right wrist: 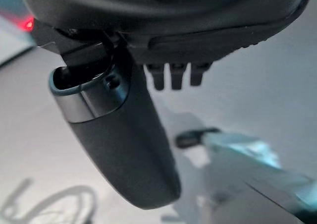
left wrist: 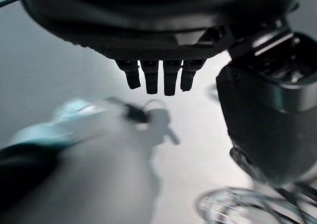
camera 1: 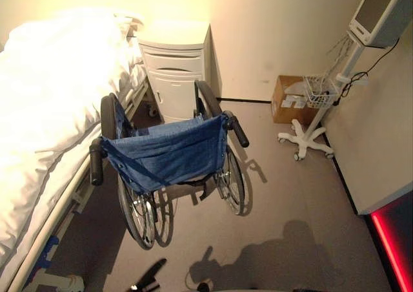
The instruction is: Push the wheelchair next to the bed
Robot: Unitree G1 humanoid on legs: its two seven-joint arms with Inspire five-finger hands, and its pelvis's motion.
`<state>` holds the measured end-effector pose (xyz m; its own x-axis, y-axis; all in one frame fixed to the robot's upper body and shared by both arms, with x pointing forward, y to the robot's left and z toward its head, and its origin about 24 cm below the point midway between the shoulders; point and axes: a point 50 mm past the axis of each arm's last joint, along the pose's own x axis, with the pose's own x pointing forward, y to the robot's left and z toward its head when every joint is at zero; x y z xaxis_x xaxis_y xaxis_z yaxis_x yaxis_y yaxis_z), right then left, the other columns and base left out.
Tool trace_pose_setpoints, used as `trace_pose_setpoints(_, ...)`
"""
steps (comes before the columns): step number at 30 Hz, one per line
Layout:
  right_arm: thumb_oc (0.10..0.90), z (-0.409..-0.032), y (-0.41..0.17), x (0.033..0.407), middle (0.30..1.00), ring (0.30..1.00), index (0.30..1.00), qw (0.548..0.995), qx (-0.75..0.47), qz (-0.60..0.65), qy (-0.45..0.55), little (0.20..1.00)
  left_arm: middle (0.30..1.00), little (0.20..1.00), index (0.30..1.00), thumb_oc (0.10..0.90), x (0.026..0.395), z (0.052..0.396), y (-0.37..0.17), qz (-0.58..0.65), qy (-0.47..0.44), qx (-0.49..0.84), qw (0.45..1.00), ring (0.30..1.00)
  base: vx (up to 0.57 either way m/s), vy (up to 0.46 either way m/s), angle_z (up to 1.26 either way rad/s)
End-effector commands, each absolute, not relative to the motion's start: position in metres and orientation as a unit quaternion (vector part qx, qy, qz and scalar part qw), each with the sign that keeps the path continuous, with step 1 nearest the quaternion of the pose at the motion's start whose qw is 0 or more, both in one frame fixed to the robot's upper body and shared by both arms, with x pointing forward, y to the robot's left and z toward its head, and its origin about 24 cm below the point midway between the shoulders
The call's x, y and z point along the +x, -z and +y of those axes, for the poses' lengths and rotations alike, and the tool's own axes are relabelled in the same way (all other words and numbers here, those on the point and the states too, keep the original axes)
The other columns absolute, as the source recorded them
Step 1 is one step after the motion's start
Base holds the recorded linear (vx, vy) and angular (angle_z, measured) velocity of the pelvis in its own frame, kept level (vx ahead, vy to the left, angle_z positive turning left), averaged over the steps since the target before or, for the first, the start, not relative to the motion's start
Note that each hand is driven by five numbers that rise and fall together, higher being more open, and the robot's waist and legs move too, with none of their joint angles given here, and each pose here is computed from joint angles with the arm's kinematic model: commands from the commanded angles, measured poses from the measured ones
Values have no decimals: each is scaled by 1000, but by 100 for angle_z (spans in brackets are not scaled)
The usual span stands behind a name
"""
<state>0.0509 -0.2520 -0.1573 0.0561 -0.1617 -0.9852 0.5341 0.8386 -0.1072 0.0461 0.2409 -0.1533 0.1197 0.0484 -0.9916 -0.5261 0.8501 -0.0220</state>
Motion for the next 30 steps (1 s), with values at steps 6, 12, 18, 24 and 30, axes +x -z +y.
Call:
trace_pose_setpoints(6,800,-246,164,61,900,900,900,728,98,648,202,900,900,900,900,800,71,223,166,629,-206,-161,732,900,-6,-1,2)
trace_pose_setpoints(12,800,-218,173,40,900,900,900,709,95,687,130,900,900,900,900,800,50,220,172,665,-206,-81,713,900,0,0,0)
trace_pose_setpoints(18,800,-219,173,40,900,900,900,718,75,685,102,900,900,900,900,800,41,207,175,660,-201,-147,709,900,0,0,0)
trace_pose_setpoints(24,800,-218,173,39,900,900,900,722,58,686,69,900,900,900,900,800,42,210,175,659,-187,-150,713,900,1,1,3)
trace_pose_setpoints(30,800,-213,174,35,900,900,900,714,65,694,71,900,900,900,900,800,37,205,176,670,-195,-175,695,900,8,1,1)
